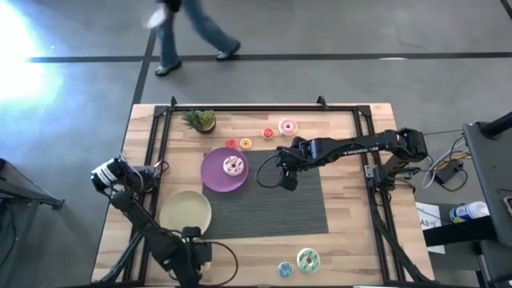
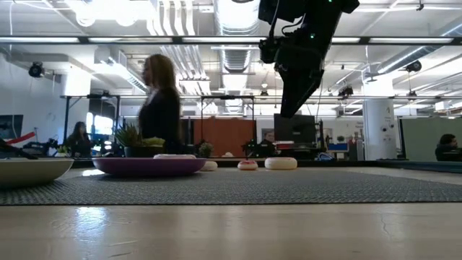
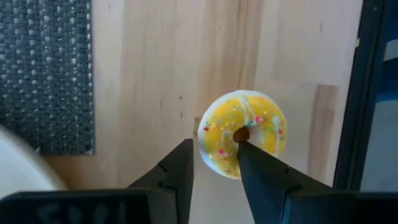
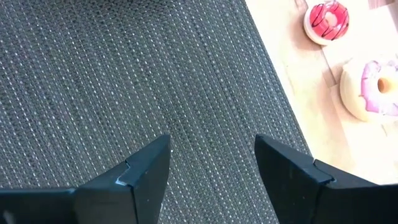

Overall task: Pick & Place donuts
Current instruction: Put the small yellow donut on the gray plate

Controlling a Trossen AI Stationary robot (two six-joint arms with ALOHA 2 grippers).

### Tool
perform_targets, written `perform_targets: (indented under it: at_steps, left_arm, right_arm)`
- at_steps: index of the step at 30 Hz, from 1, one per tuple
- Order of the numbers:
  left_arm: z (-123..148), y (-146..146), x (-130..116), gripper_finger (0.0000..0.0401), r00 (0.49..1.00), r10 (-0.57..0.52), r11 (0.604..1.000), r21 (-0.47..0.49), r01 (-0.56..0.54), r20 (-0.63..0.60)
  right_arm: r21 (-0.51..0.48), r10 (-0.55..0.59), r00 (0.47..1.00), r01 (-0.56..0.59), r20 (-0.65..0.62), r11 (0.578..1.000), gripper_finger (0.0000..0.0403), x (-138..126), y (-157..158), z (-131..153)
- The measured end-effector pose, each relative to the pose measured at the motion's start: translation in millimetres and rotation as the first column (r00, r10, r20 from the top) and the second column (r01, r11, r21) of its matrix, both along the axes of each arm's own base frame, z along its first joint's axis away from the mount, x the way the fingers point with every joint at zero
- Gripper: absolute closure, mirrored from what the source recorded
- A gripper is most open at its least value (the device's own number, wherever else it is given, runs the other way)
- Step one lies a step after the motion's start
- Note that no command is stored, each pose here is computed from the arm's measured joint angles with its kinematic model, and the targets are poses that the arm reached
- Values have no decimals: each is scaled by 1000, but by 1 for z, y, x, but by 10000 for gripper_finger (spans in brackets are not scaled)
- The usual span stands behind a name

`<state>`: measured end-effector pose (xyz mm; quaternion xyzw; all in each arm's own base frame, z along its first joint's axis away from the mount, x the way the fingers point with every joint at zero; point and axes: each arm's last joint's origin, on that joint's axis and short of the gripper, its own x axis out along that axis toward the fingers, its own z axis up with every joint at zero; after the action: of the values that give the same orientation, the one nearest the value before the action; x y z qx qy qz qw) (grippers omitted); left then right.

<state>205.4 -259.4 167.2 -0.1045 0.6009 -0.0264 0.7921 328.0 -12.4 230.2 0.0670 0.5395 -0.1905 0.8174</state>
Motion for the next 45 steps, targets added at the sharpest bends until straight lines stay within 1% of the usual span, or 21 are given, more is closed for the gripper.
perform_targets:
  at_steps: [5,8,12,16,18,20,22,24,26,27,28,31,34,36,40,42,45]
  left_arm:
    - [-3,5,5,305,999,32,999,-20,-33,-11]
    - [-3,7,9,330,999,40,999,-35,-41,-11]
    - [-2,8,12,387,999,50,998,-48,-50,-1]
    - [3,10,13,398,998,63,996,-62,-63,-8]
    - [16,12,11,399,996,83,994,-75,-85,-25]
    - [37,19,6,400,990,136,988,-68,-138,-40]
    - [60,33,-5,400,974,224,974,-23,-225,-22]
    - [80,51,-19,400,943,333,942,31,-334,17]
    - [90,72,-33,400,897,437,896,64,-440,60]
    - [91,81,-40,400,879,473,877,67,-476,60]
    - [88,89,-44,401,869,492,867,64,-495,50]
    - [66,102,-52,401,868,496,868,9,-496,-23]
    - [40,106,-56,401,866,494,867,-37,-497,-77]
    - [28,107,-57,401,864,495,863,-60,-501,-92]
    - [16,111,-60,397,829,547,829,-64,-556,-117]
    - [15,111,-61,381,825,550,826,-66,-561,-129]
    - [16,109,-60,342,828,541,827,-86,-556,-146]
  right_arm:
    - [0,0,1000,0,-1,1000,179,0,0,0]
    - [0,0,1000,0,-1,1000,179,0,0,0]
    - [0,0,1000,0,-1,1000,179,0,0,0]
    - [0,0,1000,0,-1,1000,179,0,0,0]
    - [-2,3,1000,-3,-3,1000,179,0,0,0]
    - [-3,7,1000,-7,-5,1000,179,0,0,0]
    - [-5,14,1000,-14,-5,1000,179,-1,0,0]
    - [-8,22,1000,-22,-3,1000,179,-1,0,2]
    - [-11,29,1000,-29,-1,1000,179,-2,0,3]
    - [-7,34,999,-34,-1,999,179,-2,0,3]
    - [10,46,999,-46,-4,999,179,-2,1,3]
    - [79,88,996,-86,-24,993,179,-4,4,0]
    - [109,113,992,-107,-51,988,179,-8,11,-5]
    - [117,116,991,-108,-63,987,179,-10,17,-9]
    - [127,153,985,-142,-84,982,179,-15,35,-17]
    - [132,194,977,-181,-94,975,179,-18,47,-21]
    - [129,275,956,-262,-100,957,177,-21,63,-24]
